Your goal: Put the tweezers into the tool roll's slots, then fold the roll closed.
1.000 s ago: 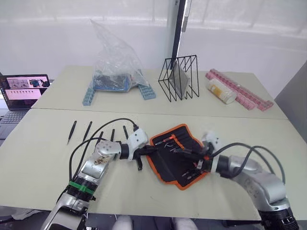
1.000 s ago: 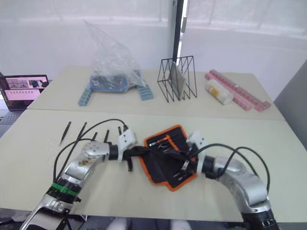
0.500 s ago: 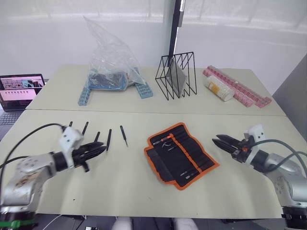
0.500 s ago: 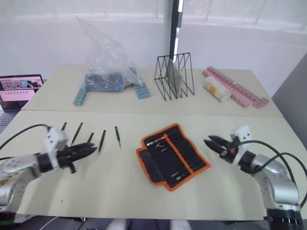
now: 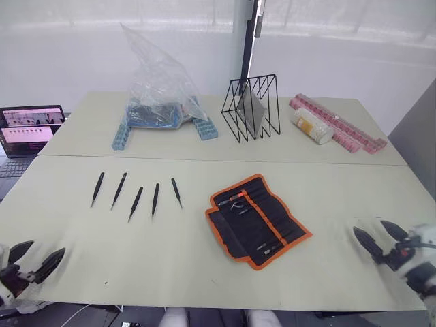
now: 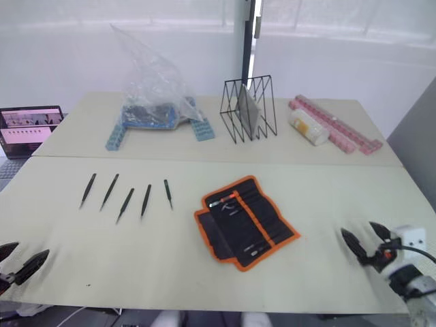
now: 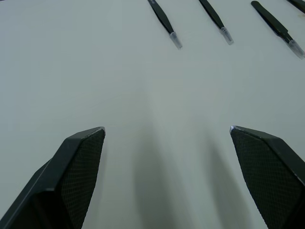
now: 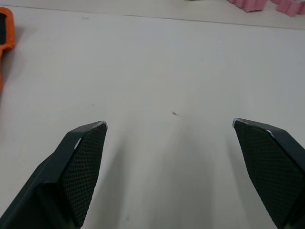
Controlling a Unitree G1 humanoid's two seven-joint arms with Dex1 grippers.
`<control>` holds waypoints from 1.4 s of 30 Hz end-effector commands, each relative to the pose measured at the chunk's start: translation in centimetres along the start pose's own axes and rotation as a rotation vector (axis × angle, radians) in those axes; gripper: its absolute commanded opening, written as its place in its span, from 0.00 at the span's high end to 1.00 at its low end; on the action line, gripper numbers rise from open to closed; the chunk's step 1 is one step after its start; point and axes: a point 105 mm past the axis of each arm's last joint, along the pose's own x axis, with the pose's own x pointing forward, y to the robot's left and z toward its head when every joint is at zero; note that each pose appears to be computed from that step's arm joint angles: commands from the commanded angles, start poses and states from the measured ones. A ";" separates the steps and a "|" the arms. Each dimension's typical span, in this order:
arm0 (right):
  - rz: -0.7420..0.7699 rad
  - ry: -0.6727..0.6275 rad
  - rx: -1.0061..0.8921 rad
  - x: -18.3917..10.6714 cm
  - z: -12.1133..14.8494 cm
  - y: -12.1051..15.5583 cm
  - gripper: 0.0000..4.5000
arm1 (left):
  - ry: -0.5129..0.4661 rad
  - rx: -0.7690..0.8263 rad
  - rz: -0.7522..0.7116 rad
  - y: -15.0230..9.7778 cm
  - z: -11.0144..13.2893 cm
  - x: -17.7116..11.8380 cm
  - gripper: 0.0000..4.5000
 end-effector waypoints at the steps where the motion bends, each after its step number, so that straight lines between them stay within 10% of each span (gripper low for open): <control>1: -0.003 -0.060 -0.039 -0.1 1.6 0.4 0.00 | -0.042 0.013 0.013 0.3 0.6 -0.3 0.01; 12: 0.169 -0.133 -0.062 3.5 5.1 4.0 0.00 | -0.073 -0.021 0.035 -0.3 0.7 1.0 0.01; 27: 0.954 -0.084 -0.098 5.6 11.8 16.6 0.00 | -0.005 -0.133 0.247 -0.6 2.5 5.3 0.01; 42: 1.076 -0.078 -0.103 4.6 12.5 20.2 0.00 | 0.031 -0.184 0.074 -1.6 4.6 13.9 0.01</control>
